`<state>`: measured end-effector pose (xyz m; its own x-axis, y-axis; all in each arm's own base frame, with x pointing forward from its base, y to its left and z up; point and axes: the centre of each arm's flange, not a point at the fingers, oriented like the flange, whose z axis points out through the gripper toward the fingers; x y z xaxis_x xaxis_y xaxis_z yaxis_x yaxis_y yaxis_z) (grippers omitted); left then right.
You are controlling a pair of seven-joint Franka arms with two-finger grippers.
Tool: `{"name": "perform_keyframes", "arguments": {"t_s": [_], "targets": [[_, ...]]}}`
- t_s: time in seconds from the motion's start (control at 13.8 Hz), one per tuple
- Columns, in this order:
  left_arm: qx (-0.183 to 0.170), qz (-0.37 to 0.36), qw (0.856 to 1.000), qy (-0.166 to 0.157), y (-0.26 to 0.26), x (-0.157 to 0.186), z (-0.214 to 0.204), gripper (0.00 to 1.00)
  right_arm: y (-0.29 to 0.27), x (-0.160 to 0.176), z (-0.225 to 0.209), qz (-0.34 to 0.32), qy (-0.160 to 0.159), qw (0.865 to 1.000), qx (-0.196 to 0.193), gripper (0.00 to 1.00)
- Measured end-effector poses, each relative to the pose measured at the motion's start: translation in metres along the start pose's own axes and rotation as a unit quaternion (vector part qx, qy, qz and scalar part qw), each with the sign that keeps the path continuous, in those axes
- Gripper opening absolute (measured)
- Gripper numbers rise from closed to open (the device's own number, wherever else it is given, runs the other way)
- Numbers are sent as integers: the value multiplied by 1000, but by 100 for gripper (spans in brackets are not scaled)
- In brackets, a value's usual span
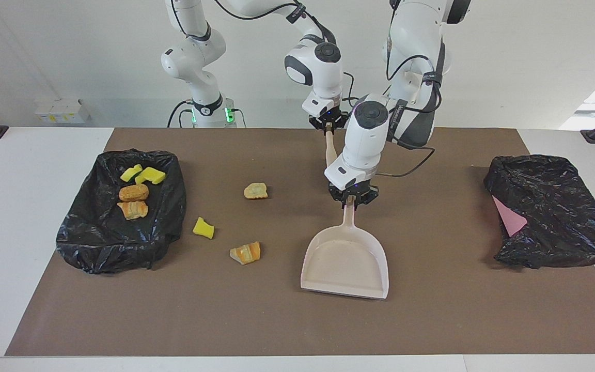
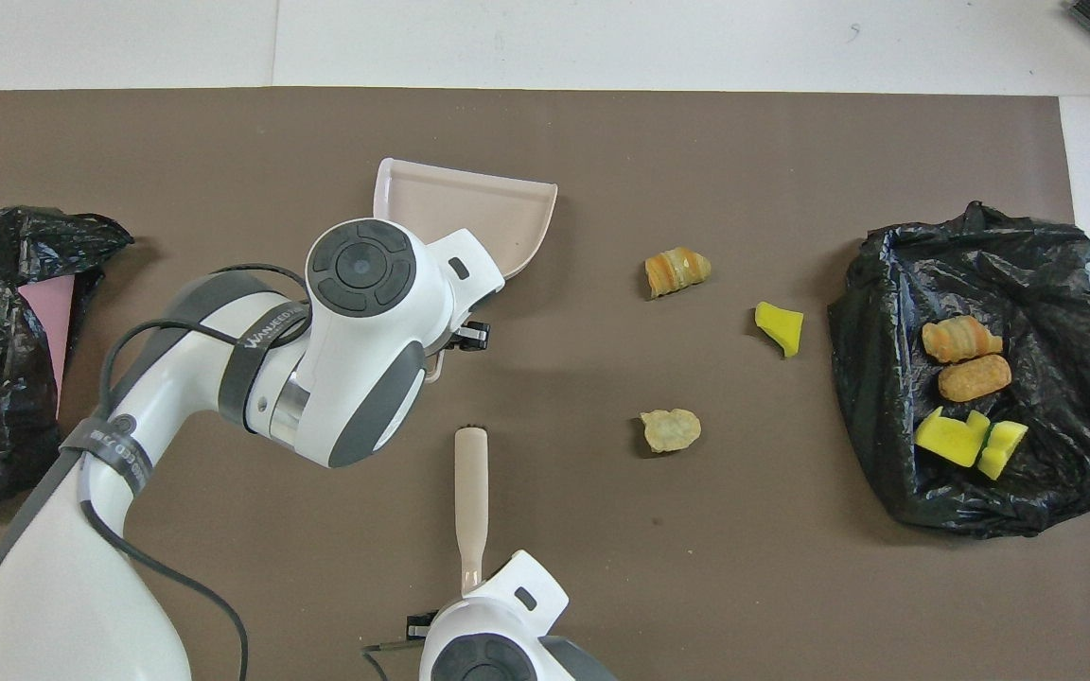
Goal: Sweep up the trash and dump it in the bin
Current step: 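Reach the left gripper to the dustpan while the right gripper grasps the brush, then lift the dustpan with the left gripper while the right gripper carries the brush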
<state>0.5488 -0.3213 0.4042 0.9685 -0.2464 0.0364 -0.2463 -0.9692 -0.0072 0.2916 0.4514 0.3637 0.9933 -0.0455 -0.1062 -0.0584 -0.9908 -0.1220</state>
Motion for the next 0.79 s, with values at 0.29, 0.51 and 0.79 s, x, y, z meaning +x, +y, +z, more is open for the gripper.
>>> {"name": "perform_keyframes", "arguments": {"t_s": [0.29, 0.51, 0.79], "targets": [[2, 45, 999, 3, -56, 0, -56, 33, 40, 29, -51, 38, 4, 999, -19, 26], [2, 86, 996, 7, -123, -7, -97, 33, 72, 33, -79, 72, 1, 995, -64, 26], [-4, 188, 982, 8, -160, -12, -109, 33, 110, 49, -80, 113, 8, 984, -139, 26]]}}
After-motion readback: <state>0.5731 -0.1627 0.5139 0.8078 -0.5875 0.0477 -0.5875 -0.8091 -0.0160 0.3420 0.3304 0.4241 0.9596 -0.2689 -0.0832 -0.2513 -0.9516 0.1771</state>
